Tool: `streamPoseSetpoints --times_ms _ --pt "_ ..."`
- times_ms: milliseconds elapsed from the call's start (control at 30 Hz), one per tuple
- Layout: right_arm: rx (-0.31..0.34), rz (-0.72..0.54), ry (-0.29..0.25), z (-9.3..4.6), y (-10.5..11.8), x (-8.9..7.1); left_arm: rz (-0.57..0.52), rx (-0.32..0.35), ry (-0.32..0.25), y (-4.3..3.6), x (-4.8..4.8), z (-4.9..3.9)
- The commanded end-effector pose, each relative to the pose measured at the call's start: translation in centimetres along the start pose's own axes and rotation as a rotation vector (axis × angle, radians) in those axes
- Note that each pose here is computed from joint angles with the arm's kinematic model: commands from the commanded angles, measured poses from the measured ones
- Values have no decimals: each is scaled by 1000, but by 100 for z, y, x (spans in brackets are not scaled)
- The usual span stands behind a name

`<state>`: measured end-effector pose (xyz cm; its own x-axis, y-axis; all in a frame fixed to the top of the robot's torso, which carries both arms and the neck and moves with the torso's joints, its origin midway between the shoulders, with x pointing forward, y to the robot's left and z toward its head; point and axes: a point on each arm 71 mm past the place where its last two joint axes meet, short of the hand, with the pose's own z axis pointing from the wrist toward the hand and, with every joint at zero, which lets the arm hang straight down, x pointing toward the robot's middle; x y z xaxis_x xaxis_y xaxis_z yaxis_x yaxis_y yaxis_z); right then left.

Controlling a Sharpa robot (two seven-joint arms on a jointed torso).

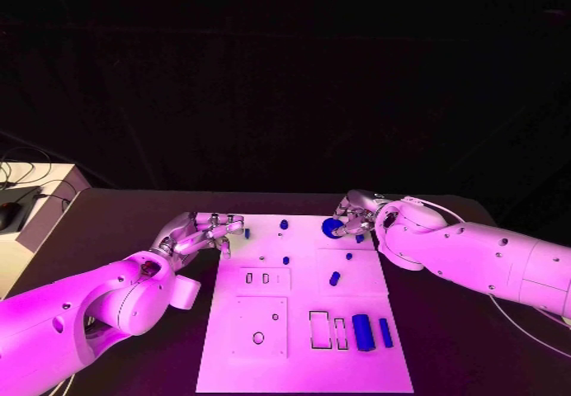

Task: Assemble the parts on the task board

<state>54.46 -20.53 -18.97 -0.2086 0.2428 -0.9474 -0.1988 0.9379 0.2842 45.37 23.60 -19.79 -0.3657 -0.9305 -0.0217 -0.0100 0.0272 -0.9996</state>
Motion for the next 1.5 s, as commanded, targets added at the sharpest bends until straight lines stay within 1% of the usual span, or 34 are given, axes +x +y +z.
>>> streamPoseSetpoints --times_ms 33,200,333,767,867,900,1033,1067,1133,1267,1500 --pt "-6 0 48 -1 -1 49 -4 6 24 -7 28 2" --pt "-8 3 62 0 -4 59 -4 5 24 -6 24 1" --pt "-12 10 58 0 -1 58 -4 5 24 -6 24 1" --pt "-57 40 -54 -43 65 -19 -4 5 24 -4 22 1" --pt "-83 29 -95 -79 114 -47 -4 5 23 -3 19 1" --pt "-86 28 -98 -82 119 -49 -4 5 23 -3 19 1" --pt "-147 1 -160 -159 241 -84 -3 6 21 -1 16 5" --pt "-153 -1 -165 -167 255 -86 -3 7 21 -1 16 5" --pt "-187 -15 -189 -209 336 -95 -3 7 20 1 15 8" --pt "-239 -36 -212 -267 486 -89 -4 7 20 5 15 12" --pt "-310 -69 -221 -306 758 -14 -5 8 21 9 22 20"
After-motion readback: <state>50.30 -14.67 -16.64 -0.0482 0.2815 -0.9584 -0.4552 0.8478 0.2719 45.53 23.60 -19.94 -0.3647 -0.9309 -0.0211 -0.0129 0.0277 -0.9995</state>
